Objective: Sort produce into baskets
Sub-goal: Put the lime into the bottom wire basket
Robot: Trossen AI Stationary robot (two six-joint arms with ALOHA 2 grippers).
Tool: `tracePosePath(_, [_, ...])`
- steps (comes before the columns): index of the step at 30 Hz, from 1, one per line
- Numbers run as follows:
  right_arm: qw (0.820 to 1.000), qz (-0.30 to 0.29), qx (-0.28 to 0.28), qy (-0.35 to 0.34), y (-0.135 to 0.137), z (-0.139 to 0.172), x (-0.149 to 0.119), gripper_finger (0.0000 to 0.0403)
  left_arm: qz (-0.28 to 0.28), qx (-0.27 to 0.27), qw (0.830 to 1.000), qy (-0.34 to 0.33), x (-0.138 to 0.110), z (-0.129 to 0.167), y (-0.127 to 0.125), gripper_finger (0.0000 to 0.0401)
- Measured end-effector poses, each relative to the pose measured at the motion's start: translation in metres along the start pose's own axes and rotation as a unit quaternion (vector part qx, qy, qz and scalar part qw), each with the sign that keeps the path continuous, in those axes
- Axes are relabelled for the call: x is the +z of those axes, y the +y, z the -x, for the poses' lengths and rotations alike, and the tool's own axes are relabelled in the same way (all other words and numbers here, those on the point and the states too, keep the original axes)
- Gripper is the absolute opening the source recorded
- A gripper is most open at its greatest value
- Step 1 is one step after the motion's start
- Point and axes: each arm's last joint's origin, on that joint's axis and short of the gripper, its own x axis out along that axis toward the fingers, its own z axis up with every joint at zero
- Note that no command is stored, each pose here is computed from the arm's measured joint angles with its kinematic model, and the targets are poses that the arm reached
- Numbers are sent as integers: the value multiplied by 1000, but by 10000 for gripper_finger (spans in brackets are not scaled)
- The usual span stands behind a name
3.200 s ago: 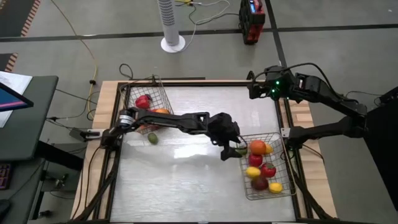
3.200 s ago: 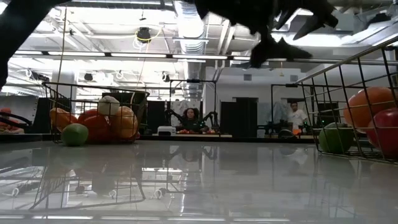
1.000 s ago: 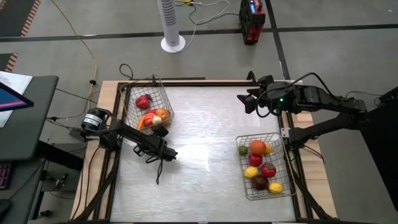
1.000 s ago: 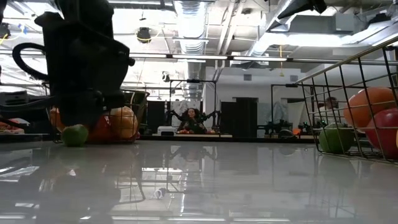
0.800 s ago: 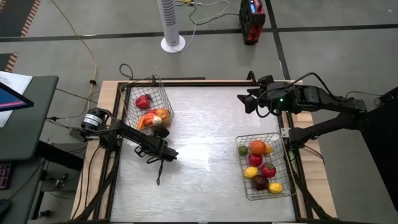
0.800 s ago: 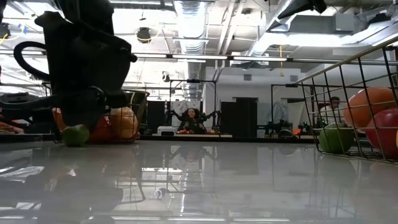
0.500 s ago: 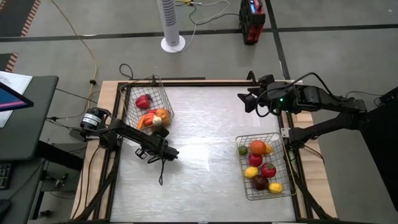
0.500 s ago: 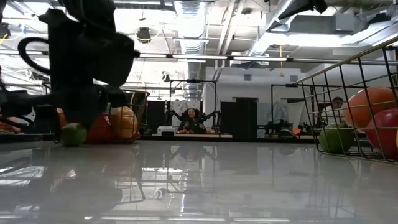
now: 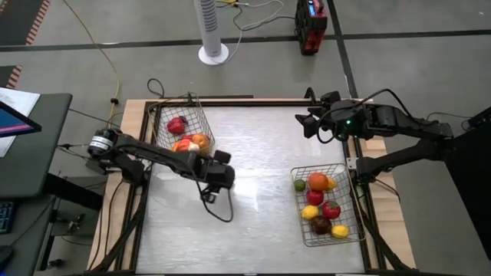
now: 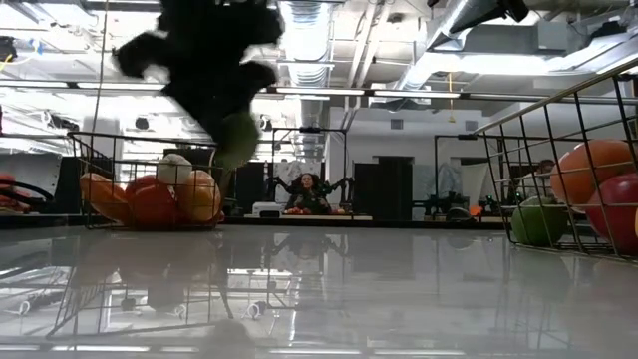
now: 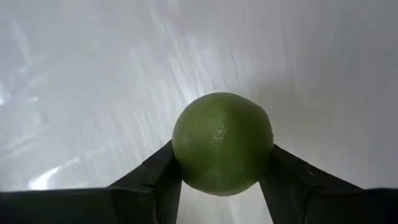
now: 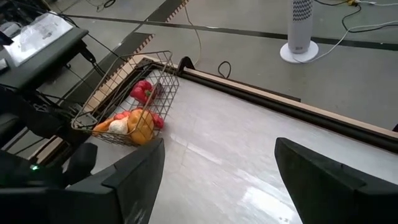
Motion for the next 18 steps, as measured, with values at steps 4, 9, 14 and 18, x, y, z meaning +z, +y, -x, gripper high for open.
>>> tracePosePath(4, [1000,1,-1,1,0,0,0,331,89,17,990,-107,29,12,20,165])
tracePosePath(9, [1000,0,-12,9,-3,0,-1,331,190,-12,946,-263,54,26,44,165])
tracePosePath(14, [1000,-6,-14,9,-4,-1,-1,331,269,-35,875,-401,78,33,56,165])
tracePosePath(18, [1000,-19,-9,-6,-5,0,3,331,308,-72,838,-444,93,20,58,166])
